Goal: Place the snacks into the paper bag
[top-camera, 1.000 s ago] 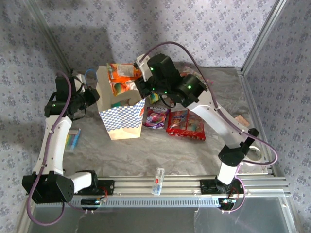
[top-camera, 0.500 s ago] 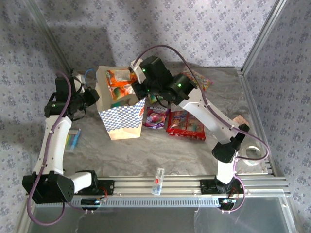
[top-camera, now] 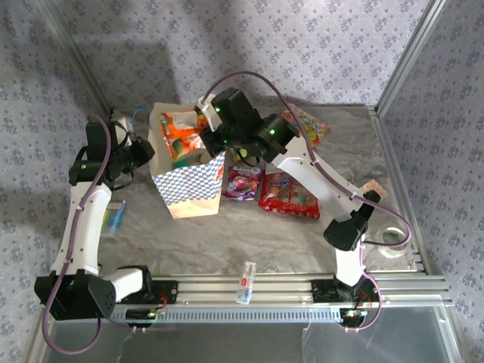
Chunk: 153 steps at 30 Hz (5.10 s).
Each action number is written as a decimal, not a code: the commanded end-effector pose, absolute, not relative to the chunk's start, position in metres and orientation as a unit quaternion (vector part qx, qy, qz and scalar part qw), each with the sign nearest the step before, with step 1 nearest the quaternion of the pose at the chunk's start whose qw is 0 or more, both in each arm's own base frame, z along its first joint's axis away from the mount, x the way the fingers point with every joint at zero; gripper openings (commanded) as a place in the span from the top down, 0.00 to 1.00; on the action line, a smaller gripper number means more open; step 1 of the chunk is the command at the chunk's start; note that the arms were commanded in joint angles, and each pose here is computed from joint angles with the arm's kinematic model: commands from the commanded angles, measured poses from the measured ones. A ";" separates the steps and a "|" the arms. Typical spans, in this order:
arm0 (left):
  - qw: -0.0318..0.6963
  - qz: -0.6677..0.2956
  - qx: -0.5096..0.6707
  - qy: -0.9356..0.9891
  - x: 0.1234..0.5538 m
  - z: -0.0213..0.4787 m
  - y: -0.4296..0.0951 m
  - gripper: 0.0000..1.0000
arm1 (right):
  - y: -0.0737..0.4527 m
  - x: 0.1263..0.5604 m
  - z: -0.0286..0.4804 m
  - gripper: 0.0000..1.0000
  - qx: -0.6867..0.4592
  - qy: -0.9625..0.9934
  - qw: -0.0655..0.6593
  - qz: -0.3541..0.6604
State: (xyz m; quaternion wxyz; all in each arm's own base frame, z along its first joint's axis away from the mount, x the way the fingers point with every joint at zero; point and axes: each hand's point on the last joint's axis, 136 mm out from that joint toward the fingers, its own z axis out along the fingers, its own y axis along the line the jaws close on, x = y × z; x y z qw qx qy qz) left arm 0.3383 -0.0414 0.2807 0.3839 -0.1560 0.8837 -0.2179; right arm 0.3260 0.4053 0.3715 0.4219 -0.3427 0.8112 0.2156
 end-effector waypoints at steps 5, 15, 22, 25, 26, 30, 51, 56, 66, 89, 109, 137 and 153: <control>0.389 -0.216 -0.149 0.883 0.329 0.285 -0.040 0.87 | 0.425 0.326 0.372 1.00 -0.339 0.810 0.411 0.245; 0.389 -0.216 -0.149 0.883 0.328 0.284 -0.039 0.87 | 0.437 0.325 0.360 1.00 -0.336 0.819 0.384 0.262; 0.389 -0.217 -0.149 0.883 0.329 0.283 -0.039 0.86 | 0.437 0.323 0.347 0.95 -0.330 0.832 0.361 0.263; 0.390 -0.217 -0.149 0.883 0.330 0.284 -0.039 0.86 | 0.436 0.322 0.343 0.83 -0.326 0.837 0.354 0.261; 0.390 -0.217 -0.149 0.882 0.330 0.285 -0.039 0.87 | 0.435 0.323 0.342 0.81 -0.324 0.839 0.352 0.260; 0.392 -0.217 -0.148 0.882 0.329 0.289 -0.039 0.86 | 0.431 0.322 0.340 0.69 -0.321 0.844 0.348 0.252; 0.388 -0.226 -0.152 0.881 0.326 0.289 -0.041 0.86 | 0.411 0.310 0.366 0.49 -0.318 0.835 0.382 0.235; 0.387 -0.225 -0.153 0.881 0.326 0.287 -0.040 0.86 | 0.409 0.305 0.372 0.49 -0.320 0.831 0.390 0.233; 0.386 -0.227 -0.153 0.881 0.326 0.288 -0.041 0.86 | 0.395 0.296 0.395 0.48 -0.320 0.813 0.435 0.218; 0.387 -0.230 -0.155 0.880 0.320 0.291 -0.042 0.85 | 0.333 0.285 0.395 0.46 -0.266 0.822 0.470 0.179; 0.388 -0.227 -0.159 0.879 0.318 0.294 -0.041 0.85 | 0.201 0.283 0.363 0.47 -0.091 0.859 0.473 0.175; 0.381 -0.219 -0.160 0.884 0.314 0.289 -0.039 0.85 | 0.191 0.302 0.257 0.37 0.016 0.915 0.340 0.219; 0.378 -0.209 -0.159 0.888 0.313 0.283 -0.036 0.85 | 0.237 0.326 0.200 0.26 -0.002 0.931 0.267 0.248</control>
